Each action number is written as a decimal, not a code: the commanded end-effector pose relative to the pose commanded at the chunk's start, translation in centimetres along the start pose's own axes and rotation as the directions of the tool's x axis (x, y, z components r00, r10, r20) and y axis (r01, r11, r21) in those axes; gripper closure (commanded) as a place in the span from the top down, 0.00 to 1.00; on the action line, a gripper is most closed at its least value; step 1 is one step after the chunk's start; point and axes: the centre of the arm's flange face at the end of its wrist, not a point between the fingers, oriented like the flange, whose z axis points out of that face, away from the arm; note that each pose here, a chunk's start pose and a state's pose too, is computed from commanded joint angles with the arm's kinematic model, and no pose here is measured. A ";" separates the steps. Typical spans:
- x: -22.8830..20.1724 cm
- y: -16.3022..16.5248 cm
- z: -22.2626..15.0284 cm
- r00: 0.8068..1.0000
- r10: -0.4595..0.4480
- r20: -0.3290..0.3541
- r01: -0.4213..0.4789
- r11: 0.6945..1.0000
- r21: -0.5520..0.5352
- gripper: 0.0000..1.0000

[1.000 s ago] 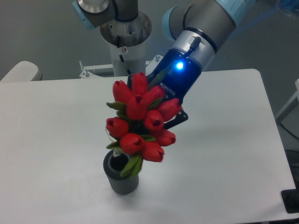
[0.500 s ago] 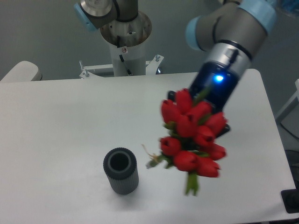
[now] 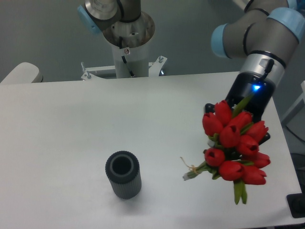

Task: Pick up the flowers from the vase
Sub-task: 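Carry the tulip bouquet away from the vase and hold it aloft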

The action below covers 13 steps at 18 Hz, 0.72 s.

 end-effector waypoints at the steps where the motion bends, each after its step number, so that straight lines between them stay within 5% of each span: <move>1: 0.0 0.0 -0.1 1.000 0.006 0.011 -0.006 1.000 -0.013 0.31; 13: 0.7 0.4 0.0 0.995 0.092 0.049 -0.088 0.993 -0.082 0.31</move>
